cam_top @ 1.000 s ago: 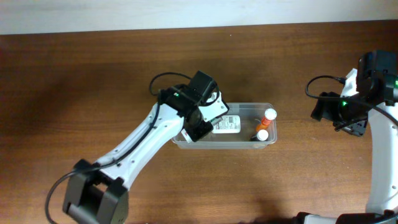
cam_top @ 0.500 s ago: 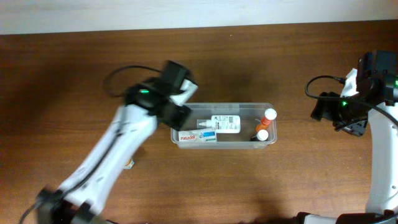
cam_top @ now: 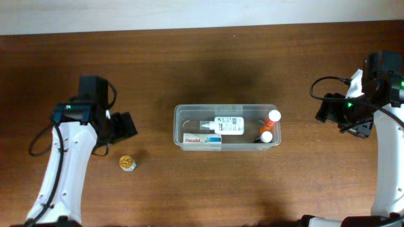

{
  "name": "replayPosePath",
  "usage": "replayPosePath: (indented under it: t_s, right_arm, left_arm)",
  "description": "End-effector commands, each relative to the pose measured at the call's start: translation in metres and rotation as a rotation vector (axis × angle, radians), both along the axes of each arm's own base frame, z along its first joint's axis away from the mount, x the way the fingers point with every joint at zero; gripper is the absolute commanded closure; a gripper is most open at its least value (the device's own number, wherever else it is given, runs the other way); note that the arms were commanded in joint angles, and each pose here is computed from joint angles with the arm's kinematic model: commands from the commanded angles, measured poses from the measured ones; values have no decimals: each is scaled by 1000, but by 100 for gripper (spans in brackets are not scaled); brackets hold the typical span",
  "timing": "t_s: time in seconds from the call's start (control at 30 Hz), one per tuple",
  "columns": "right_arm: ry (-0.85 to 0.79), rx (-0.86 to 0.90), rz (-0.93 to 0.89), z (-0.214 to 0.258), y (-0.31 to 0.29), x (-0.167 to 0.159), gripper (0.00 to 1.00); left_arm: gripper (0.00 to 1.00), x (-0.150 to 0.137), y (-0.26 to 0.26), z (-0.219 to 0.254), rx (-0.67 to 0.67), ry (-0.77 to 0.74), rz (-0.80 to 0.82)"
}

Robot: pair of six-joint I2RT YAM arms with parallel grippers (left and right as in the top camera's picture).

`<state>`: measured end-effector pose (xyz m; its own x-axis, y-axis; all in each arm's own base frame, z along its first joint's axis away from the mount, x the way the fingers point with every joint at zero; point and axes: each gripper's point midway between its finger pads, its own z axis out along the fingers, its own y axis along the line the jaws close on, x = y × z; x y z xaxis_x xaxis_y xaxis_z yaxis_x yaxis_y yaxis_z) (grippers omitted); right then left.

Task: Pack container
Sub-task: 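Place the Panadol box into the container's front left side, then grasp the gold balm tin with the left gripper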

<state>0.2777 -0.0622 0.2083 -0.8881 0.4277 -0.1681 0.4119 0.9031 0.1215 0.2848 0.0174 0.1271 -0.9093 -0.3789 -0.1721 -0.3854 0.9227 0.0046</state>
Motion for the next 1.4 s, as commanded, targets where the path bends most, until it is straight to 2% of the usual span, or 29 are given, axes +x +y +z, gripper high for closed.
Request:
replayPosePath:
  t_s: [0.0, 0.3, 1.0, 1.1, 1.17, 1.23, 1.37]
  right_arm:
    - [-6, 1, 6, 1, -1, 2, 23]
    - [-7, 1, 6, 1, -1, 2, 23]
    - [-3, 2, 7, 1, -1, 1, 23]
    - [-3, 2, 7, 1, -1, 1, 23]
    - [-3, 1, 10, 1, -1, 1, 23]
    - [-3, 1, 10, 1, -1, 1, 23]
    - [-3, 1, 10, 1, -1, 1, 23]
  left_arm:
    - [0, -22, -8, -42, -63, 81, 43]
    - [1, -53, -9, -97, -65, 170, 64]
    - [1, -50, -13, -123, -94, 178, 93]
    - [11, -51, -13, -123, -94, 183, 93]
    - [28, -52, -13, -123, -93, 187, 93]
    - [39, -53, -13, -122, -93, 192, 93]
    - [46, -55, -13, -122, -93, 202, 93]
